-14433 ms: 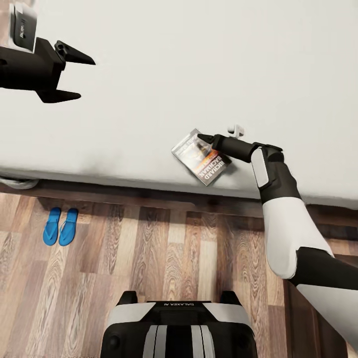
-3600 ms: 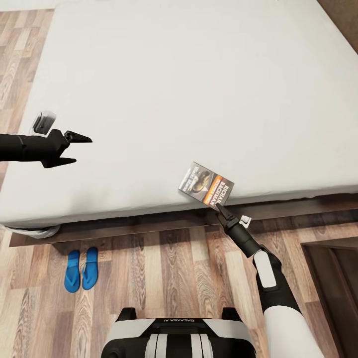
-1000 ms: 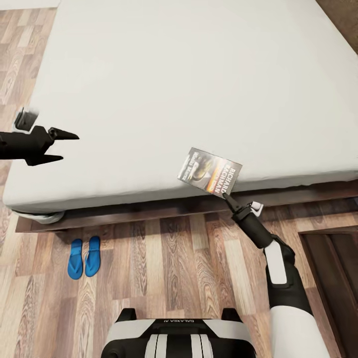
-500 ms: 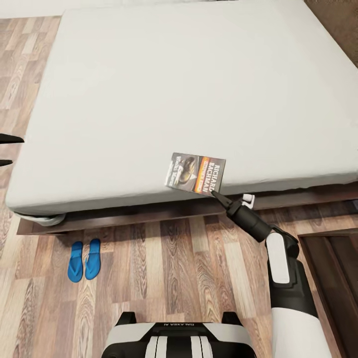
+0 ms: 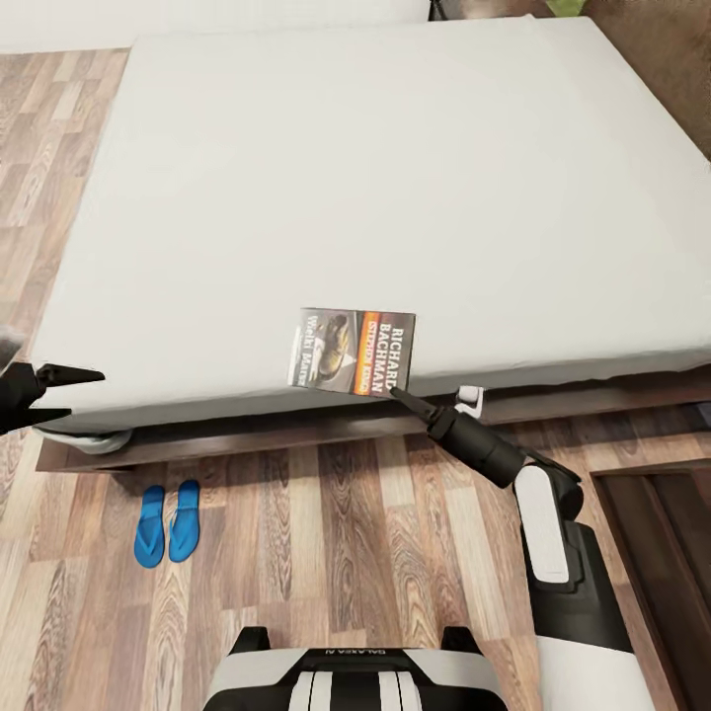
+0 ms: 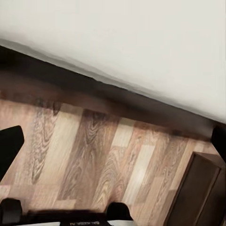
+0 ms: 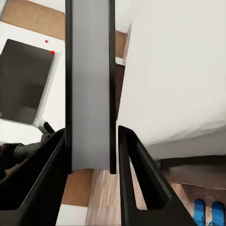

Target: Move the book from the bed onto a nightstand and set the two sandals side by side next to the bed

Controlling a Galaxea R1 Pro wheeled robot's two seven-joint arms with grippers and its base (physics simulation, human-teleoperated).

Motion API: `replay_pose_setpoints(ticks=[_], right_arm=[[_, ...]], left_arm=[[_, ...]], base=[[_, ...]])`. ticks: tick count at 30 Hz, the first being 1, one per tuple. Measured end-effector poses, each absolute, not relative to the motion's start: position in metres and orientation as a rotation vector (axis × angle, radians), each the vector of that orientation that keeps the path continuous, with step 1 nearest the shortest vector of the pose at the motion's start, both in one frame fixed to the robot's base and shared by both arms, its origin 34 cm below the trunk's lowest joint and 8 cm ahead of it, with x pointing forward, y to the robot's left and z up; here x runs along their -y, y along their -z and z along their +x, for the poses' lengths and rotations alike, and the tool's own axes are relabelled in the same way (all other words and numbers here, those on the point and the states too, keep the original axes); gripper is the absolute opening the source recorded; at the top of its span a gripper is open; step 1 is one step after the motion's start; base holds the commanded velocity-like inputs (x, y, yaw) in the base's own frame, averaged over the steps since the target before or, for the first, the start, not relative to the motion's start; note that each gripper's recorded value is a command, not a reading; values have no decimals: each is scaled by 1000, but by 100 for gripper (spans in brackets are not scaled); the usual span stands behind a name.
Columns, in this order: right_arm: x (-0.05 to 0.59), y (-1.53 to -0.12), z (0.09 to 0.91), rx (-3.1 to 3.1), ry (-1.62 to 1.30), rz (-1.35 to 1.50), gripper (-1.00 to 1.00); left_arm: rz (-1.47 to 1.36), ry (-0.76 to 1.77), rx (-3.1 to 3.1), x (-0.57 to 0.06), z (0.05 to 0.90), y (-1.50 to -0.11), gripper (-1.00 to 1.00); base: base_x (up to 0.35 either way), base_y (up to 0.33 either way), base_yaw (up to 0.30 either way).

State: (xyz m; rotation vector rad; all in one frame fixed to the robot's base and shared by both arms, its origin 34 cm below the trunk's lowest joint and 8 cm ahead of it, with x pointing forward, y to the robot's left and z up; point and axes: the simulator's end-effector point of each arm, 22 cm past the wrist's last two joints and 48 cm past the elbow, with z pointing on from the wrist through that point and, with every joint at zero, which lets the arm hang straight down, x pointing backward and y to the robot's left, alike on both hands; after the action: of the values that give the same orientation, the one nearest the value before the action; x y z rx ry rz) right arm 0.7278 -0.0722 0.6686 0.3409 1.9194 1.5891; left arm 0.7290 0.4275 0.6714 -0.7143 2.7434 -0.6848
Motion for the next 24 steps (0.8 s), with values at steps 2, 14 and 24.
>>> replay_pose_setpoints(ticks=[2, 14, 24], right_arm=[[67, -673, 727, -1917, -1599, 323, -100], [55, -695, 724, -1897, -1611, 258, -100], [54, -704, 725, -1890, -1606, 242, -100]], left_arm=[[-730, 702, -2721, -421, 728, -664, 100], [-854, 925, -2634, -368, 704, -633, 100], [-790, 1052, -2580, -345, 678, -628, 100]], base=[[0, 0, 0], [0, 0, 0], [0, 0, 0]])
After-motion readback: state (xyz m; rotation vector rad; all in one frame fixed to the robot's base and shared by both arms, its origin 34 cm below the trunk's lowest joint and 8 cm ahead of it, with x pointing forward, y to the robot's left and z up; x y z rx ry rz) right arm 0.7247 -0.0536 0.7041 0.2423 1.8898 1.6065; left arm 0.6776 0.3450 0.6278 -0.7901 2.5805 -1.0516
